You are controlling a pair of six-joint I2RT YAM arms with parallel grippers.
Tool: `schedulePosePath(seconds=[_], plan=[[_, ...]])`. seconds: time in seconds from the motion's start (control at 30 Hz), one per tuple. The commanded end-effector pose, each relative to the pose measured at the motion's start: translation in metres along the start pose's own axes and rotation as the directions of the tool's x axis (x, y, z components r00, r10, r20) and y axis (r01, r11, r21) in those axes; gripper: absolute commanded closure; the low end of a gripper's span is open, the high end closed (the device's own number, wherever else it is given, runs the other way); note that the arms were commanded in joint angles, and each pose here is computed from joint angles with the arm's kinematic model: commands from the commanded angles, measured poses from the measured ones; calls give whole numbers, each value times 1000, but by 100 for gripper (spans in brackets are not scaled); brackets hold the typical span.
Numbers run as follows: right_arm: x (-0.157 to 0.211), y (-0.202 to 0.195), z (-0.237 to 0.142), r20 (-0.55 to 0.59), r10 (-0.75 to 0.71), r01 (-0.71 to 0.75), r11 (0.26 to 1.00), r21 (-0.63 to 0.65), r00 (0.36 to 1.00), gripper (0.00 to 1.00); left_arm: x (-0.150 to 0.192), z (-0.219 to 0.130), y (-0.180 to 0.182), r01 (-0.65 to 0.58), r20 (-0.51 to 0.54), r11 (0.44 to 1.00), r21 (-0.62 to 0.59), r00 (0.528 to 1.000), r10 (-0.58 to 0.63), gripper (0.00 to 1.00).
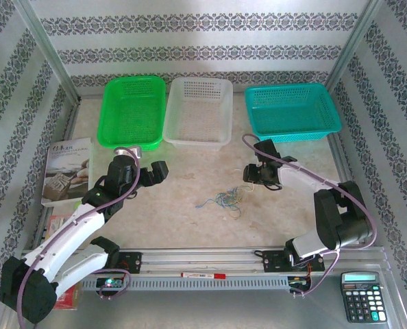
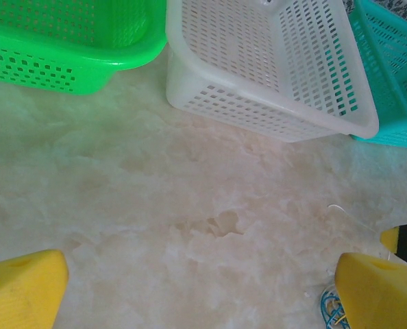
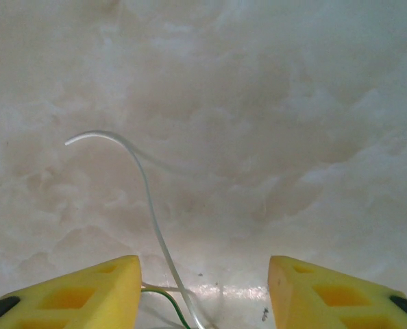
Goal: Untangle the cables
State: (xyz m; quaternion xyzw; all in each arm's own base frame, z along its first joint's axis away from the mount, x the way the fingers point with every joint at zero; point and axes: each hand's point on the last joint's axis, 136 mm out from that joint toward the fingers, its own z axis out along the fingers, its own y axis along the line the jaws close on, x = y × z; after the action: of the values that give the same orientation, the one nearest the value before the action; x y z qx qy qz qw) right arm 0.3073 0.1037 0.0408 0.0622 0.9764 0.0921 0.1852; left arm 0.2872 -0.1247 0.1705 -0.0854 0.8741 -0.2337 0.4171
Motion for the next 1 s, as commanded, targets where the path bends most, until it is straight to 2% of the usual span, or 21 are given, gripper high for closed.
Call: schedulePosePath(seconds=[0.0,0.07,0.2,0.3,0.33,0.47,0.6,0.7,0.83,0.97], plan=[[-6,9,3,-1,-27,27,1000,-11,1000,52,-9,-4,-12,1,24,1000,31,1000,-2,0],[-5,11,7,-11,-32,32,999,-15,999,55,-9,-5,-12,1,23,999,32,1000,-1,0],[-1,13,13,-28,-45,45,999,-17,999,55,-9,-6,-14,-1,23,999,36,1000,0,0],[2,15,14,-32,-55,55,998,-23,998,62,-10,-6,-14,-1,26,999,38,1000,0,0],[2,16,14,-31,-58,58,998,-26,998,67,-11,-7,-15,-1,28,999,40,1000,0,0],[-1,25,4,-13,-80,79,995,-60,997,100,-12,-7,-17,-8,30,999,49,1000,6,0],[-18,55,-43,86,-136,146,981,-125,987,100,-14,-8,-24,-28,28,997,72,999,26,0],[-35,85,-97,202,-164,204,959,-195,965,100,-18,-9,-36,-53,30,991,121,998,50,0],[-57,119,-168,347,-136,249,920,-303,928,100,-23,-10,-57,-105,46,975,198,994,98,0],[-69,137,-210,423,-87,263,887,-380,902,100,-22,-9,-77,-157,60,950,270,987,146,0]])
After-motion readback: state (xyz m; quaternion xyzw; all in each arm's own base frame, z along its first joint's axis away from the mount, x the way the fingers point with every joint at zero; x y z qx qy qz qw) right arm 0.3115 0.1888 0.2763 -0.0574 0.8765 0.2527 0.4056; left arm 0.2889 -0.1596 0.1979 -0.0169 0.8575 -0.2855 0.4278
